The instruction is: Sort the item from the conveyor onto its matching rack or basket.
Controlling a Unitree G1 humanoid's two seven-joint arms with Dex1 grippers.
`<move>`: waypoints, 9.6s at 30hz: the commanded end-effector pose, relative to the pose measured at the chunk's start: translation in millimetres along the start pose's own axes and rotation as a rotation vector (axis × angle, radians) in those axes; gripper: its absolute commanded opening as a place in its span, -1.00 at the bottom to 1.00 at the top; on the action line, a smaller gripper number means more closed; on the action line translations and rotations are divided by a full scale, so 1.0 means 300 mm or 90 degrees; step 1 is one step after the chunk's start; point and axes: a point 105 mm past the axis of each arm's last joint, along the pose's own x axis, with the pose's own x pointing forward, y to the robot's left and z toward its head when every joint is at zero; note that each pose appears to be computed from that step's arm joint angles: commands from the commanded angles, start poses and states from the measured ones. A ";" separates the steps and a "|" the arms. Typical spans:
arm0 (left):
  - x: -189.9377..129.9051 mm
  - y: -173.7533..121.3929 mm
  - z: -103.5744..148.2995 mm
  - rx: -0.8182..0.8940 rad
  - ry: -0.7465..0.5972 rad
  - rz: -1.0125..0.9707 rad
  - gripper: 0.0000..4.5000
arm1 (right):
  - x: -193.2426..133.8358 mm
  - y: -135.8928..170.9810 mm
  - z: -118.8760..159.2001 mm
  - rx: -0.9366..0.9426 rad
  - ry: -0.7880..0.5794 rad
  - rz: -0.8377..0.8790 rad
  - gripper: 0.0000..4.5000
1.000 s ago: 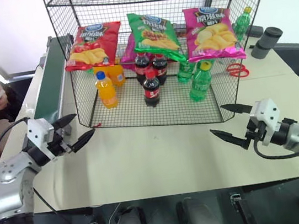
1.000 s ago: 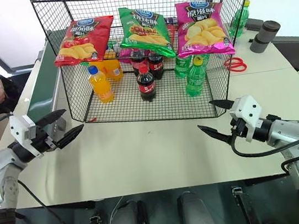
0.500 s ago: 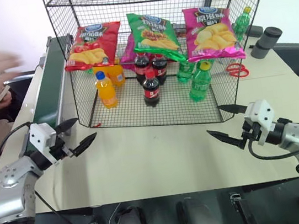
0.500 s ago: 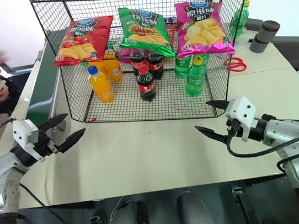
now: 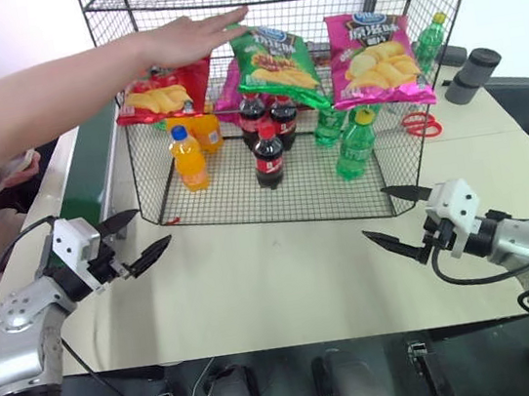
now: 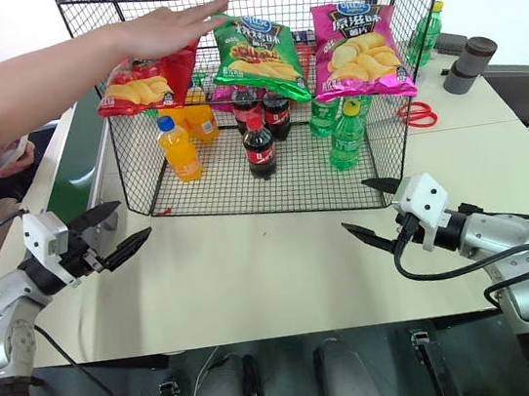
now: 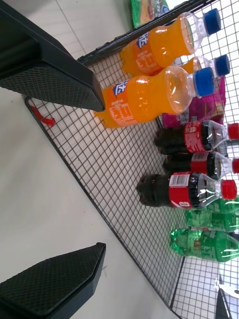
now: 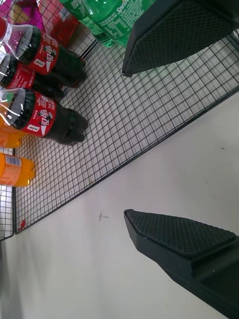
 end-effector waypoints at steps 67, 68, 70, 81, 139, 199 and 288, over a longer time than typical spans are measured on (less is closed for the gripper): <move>-0.018 -0.024 0.024 -0.008 -0.014 -0.038 1.00 | 0.068 0.030 0.040 -0.045 -0.021 0.036 0.98; -0.019 -0.026 0.025 -0.010 -0.016 -0.040 1.00 | 0.069 0.030 0.040 -0.045 -0.021 0.037 0.98; -0.020 -0.020 0.025 -0.010 -0.016 -0.033 1.00 | 0.071 0.030 0.042 -0.046 -0.023 0.037 0.98; -0.031 -0.026 0.016 -0.031 -0.012 -0.029 1.00 | 0.080 0.033 0.050 -0.046 -0.027 0.042 0.98; -0.466 0.132 -0.097 0.691 0.377 0.304 1.00 | 0.460 0.309 0.263 0.000 -0.211 0.362 0.98; -0.331 0.188 0.026 0.750 0.287 0.302 -0.99 | 0.469 0.291 0.318 0.062 -0.266 0.348 1.00; 0.034 -0.341 0.260 -0.600 -0.160 -0.520 -0.88 | 0.126 0.308 0.321 0.549 -0.111 0.548 -0.89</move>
